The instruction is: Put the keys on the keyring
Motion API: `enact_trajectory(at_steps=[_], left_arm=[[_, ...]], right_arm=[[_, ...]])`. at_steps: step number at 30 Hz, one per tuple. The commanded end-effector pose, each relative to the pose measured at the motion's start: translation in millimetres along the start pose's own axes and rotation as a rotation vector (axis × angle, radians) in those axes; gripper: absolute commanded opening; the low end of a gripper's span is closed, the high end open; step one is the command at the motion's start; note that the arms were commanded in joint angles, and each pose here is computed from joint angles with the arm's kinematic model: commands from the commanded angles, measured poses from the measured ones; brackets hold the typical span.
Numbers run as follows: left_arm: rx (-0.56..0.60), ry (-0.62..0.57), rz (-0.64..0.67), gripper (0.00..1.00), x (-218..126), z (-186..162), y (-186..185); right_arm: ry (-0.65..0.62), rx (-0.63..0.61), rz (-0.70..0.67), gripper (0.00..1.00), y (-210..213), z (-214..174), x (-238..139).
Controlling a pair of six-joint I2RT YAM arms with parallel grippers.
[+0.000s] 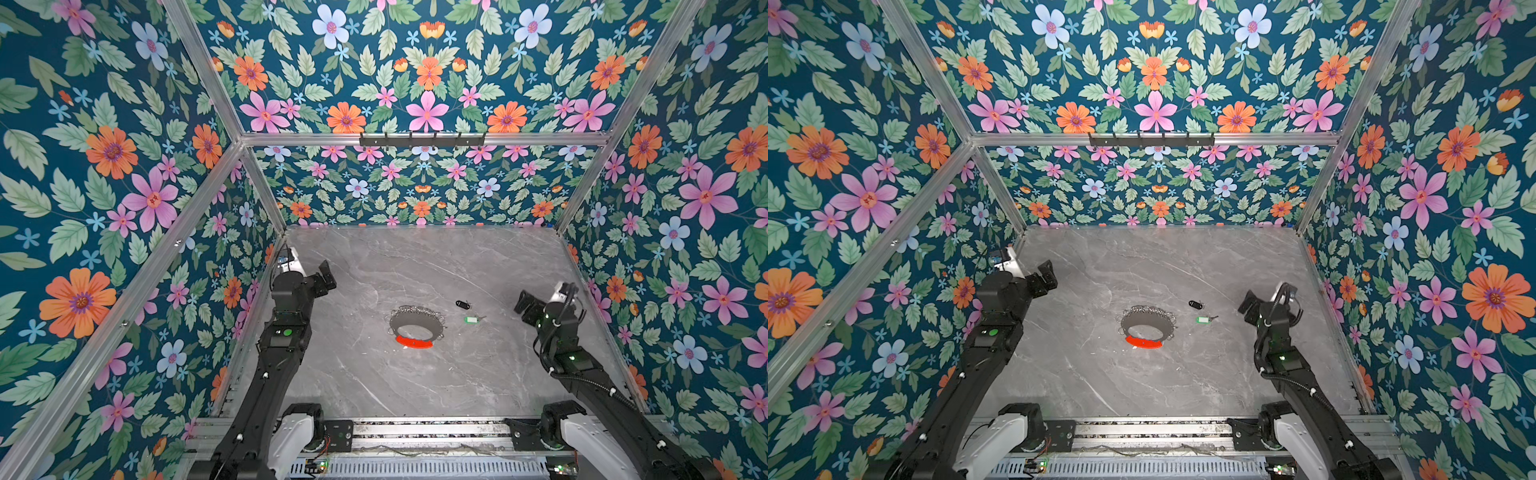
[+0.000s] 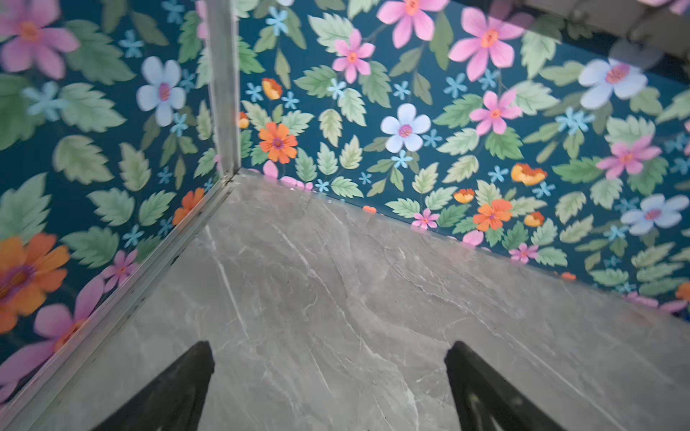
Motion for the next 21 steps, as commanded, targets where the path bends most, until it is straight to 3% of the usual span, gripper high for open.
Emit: enact_trajectory(at_steps=[1,5,8,13,16,21], left_arm=[[-0.081,0.164,0.167,1.0,-9,-33,16],[-0.208,0.155,0.194,1.0,-5,-43,18],[-0.222,0.169,0.061,1.0,-4,-40,8],[-0.333,0.194,-0.273,0.86,-8,-68,-17],[-0.359,0.236,-0.315,0.8,-16,-96,-27],[-0.327,0.273,-0.372,0.75,-30,-127,-53]], right_arm=[[0.036,0.12,0.186,0.99,10,0,-12],[-0.039,0.186,0.209,0.99,-3,-6,-19],[-0.045,0.193,0.207,0.99,-4,-8,-17],[0.041,0.184,0.098,0.99,0,-10,1],[0.084,0.265,-0.018,0.99,-2,-11,10],[0.226,0.198,0.082,0.99,14,-19,27]])
Point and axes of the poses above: each gripper's point midway between its finger pads, its own x axis out along the fingers, its own y axis along the line the jaws close on, z = x × y, the point moved 10 cm from there along -x, back along the fingers, and after that the axes turned 12 degrees about x, right-handed, at the moved point
